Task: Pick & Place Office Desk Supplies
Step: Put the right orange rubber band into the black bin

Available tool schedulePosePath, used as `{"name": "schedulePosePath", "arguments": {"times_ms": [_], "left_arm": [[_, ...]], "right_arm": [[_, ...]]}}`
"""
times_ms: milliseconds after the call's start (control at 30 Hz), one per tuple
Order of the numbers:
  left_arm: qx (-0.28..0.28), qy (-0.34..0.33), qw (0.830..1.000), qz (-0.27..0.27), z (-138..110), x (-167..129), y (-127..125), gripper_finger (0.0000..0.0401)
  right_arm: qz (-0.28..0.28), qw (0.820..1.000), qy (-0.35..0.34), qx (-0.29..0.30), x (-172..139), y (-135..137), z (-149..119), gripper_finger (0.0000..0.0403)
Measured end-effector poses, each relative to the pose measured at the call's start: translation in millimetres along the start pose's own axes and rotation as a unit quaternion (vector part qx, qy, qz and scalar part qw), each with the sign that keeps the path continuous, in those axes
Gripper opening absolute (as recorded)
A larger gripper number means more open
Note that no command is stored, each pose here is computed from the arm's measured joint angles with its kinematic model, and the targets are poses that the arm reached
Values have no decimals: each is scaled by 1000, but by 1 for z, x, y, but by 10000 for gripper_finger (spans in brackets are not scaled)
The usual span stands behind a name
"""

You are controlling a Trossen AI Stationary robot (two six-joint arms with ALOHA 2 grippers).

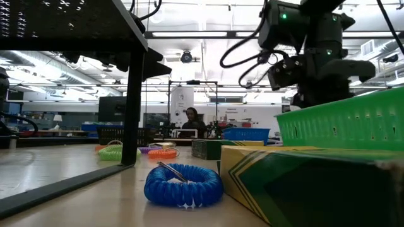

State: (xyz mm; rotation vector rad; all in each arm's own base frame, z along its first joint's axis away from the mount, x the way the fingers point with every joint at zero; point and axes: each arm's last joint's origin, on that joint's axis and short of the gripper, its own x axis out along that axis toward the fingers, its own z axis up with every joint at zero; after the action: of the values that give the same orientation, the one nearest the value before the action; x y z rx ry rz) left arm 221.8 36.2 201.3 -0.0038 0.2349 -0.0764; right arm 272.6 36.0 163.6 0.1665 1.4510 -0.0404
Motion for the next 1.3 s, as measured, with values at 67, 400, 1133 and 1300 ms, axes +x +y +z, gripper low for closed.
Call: {"name": "schedulePosePath", "arguments": {"times_ms": [67, 400, 1133, 1300], "left_arm": [[1, 0, 1000, 0, 0, 0, 0, 298], [3, 3, 1000, 0, -1, 0, 0, 298], [3, 3, 1000, 1, -1, 0, 0, 298], [3, 3, 1000, 1, -1, 0, 0, 298]], "right_arm": [[7, 1000, -10, -5, 3, 1, 0, 150], [-1, 999, -19, -28, 25, 11, 1, 210], [-86, 995, -31, -42, 34, 21, -1, 4], [-111, 992, -47, -37, 31, 16, 1, 2]]}}
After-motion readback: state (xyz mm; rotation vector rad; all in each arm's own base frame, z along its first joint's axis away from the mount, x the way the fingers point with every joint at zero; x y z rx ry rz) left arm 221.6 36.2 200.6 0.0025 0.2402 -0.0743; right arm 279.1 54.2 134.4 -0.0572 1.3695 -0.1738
